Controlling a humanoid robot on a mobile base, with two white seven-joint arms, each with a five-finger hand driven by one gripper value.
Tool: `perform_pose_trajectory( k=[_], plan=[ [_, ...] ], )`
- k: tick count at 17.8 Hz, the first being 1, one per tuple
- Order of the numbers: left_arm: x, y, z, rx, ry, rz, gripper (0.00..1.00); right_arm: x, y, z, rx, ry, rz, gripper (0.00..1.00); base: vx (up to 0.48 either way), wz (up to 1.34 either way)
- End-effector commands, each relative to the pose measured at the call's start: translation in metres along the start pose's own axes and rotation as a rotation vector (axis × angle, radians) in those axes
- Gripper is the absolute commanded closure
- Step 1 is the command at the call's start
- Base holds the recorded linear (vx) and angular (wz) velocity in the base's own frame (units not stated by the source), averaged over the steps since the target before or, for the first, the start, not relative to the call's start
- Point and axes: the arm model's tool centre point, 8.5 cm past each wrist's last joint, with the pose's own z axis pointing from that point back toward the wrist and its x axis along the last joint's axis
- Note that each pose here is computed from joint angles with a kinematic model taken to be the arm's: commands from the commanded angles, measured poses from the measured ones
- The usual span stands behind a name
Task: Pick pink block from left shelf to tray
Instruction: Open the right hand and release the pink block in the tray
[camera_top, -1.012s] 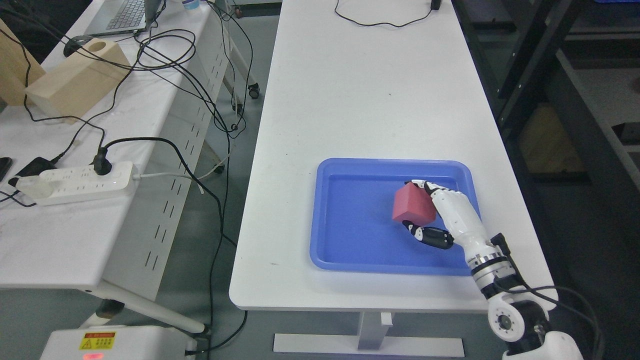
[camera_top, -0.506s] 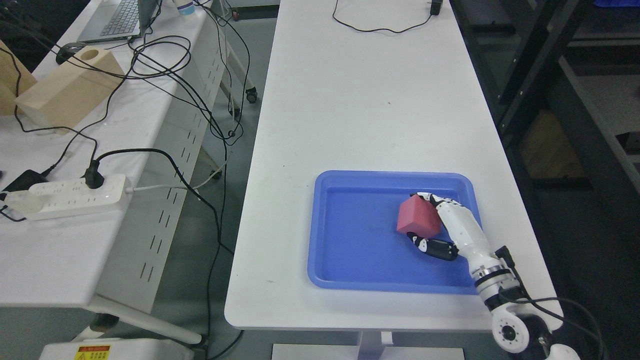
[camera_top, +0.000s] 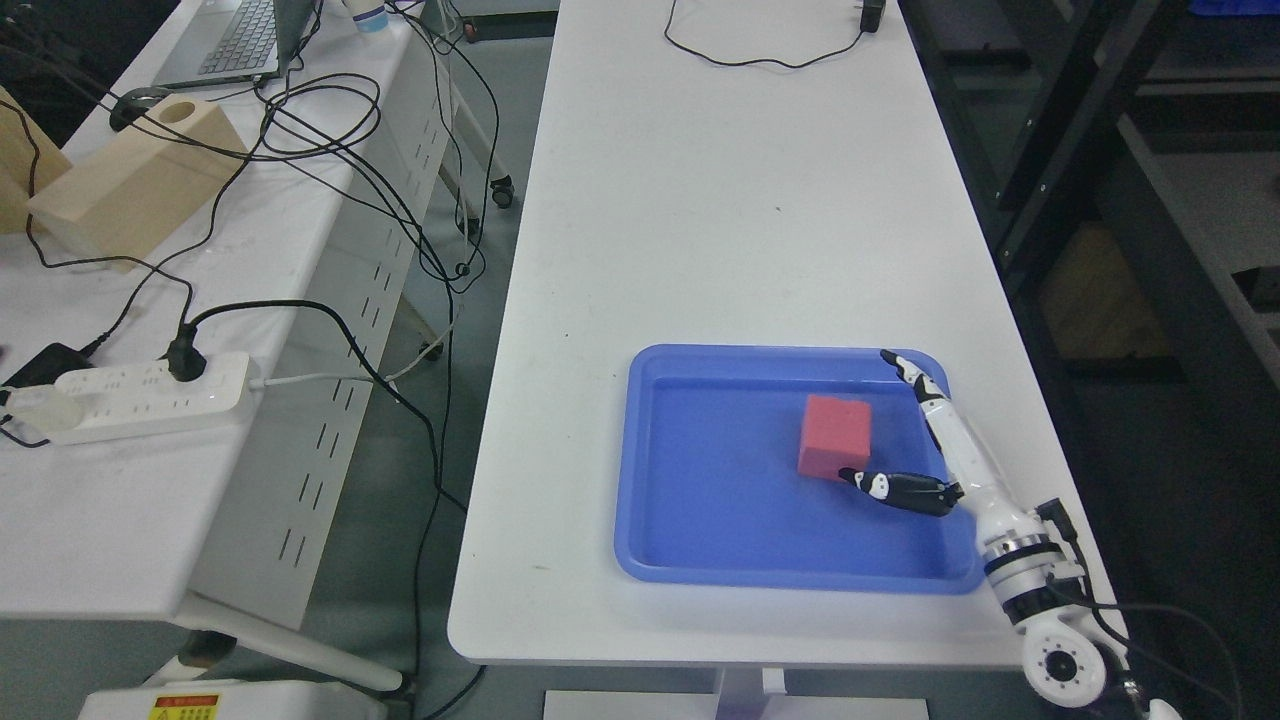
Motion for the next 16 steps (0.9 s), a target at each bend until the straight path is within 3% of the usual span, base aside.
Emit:
perform_pose_trajectory(
  k=[1, 7, 12, 16],
  plan=[
    [0.025, 0.009, -0.001, 0.014, -0.047, 0.009, 0.0, -0.019, -0.055, 0.013, -0.163, -0.058, -0.354, 0.01, 0.0, 0.0],
    [0.025, 0.009, -0.001, 0.014, -0.047, 0.009, 0.0, -0.025, -0.08, 0.022, -0.153, -0.13, -0.497, 0.01, -0.002, 0.0],
    [0.026, 0.009, -0.001, 0.014, -0.048, 0.009, 0.0, -0.006, -0.085, 0.03, -0.159, -0.336, -0.453, 0.0, -0.034, 0.0],
    [0.026, 0.009, -0.001, 0.014, -0.048, 0.009, 0.0, -0.006, -0.085, 0.032, -0.172, -0.35, -0.467, 0.0, -0.077, 0.0]
  ],
)
